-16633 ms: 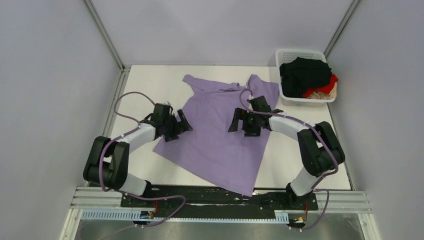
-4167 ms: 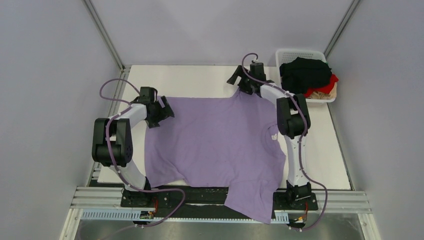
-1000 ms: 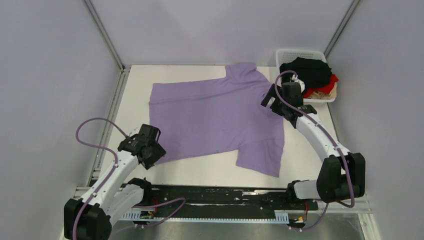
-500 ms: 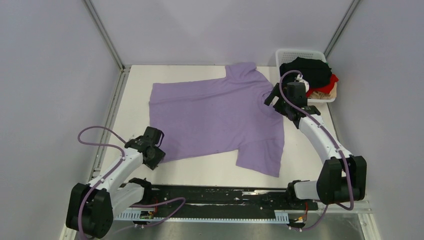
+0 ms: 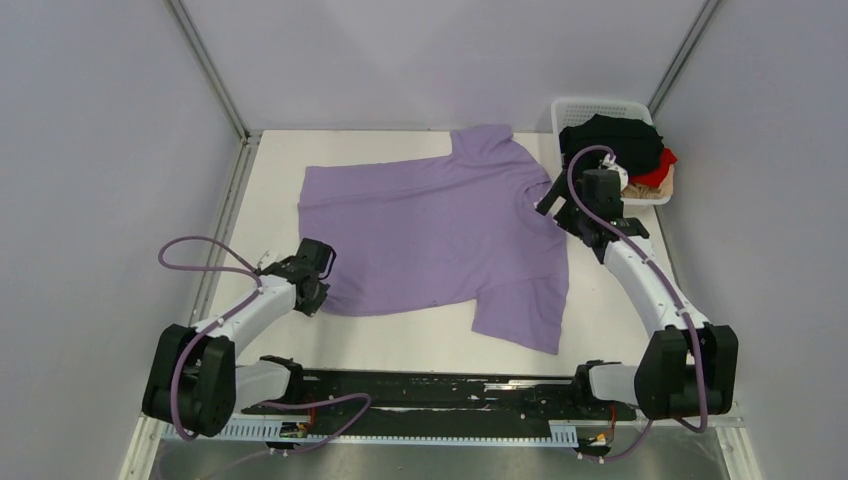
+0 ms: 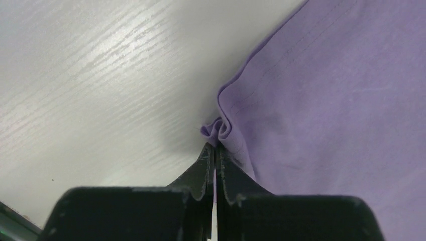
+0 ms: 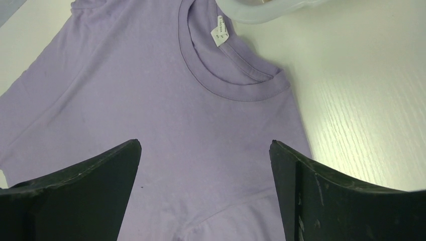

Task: Fold and stack the t-shirts
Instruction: Grab the side of the flattened tshirt closest away from the robot with both arms

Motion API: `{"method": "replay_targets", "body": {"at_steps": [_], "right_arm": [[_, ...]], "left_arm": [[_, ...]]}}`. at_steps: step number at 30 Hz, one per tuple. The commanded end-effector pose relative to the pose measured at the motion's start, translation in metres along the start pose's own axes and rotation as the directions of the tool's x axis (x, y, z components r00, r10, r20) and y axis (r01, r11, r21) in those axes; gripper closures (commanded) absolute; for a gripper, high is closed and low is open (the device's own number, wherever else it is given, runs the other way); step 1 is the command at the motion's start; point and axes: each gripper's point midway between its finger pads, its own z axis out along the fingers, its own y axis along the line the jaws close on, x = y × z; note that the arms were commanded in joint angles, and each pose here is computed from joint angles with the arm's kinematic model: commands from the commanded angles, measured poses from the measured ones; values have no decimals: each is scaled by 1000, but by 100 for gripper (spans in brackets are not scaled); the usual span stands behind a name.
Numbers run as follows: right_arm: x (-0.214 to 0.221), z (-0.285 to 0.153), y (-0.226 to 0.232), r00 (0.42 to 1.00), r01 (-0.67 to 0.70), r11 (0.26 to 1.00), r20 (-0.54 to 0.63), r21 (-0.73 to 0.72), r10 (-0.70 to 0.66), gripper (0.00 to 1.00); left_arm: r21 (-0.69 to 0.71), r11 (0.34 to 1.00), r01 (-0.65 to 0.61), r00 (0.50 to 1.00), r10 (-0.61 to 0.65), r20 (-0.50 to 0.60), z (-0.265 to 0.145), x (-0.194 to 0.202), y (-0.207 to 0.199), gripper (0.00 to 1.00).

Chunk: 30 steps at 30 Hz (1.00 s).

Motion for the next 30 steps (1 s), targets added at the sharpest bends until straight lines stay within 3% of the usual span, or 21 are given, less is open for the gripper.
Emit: {"method": "replay_targets", "body": {"at_steps": [1,5,9,13,16,20,23,27,30], "right_arm": [[1,-21,-6,1000,2,1000,3,5,-2,0],[45,-41,-10,981,28,999,-192,-16,-30,0],[103,-66,-13,919,125,992,-377,6,-114,1],[163,-96,-20,819,259,965,-540,46,-195,5],[209,-115,-21,721,314,949,-650,-3,-241,12],[260,-139,-30,601,371,928,-753,-33,-268,25],[275,-136,-52,594,414,909,-768,38,-239,34],[276,-113,-62,659,425,899,-716,101,-231,47],[281,-98,-57,686,406,907,-692,108,-225,50]], "left_arm": [[-33,999,-19,992,23,128,0,-29,-2,100],[-47,999,6,984,3,179,-5,-63,1,100],[-31,1000,7,983,-1,181,-3,-77,3,100],[-15,1000,-24,986,26,166,-2,-77,-1,100],[17,999,-42,991,39,127,0,-69,-7,100],[27,999,-42,993,39,109,0,-65,-7,100],[35,999,-38,993,34,110,-1,-63,-4,100],[52,998,-30,994,24,107,-4,-61,-3,100],[58,998,-27,994,20,107,-6,-60,-2,100]]}}
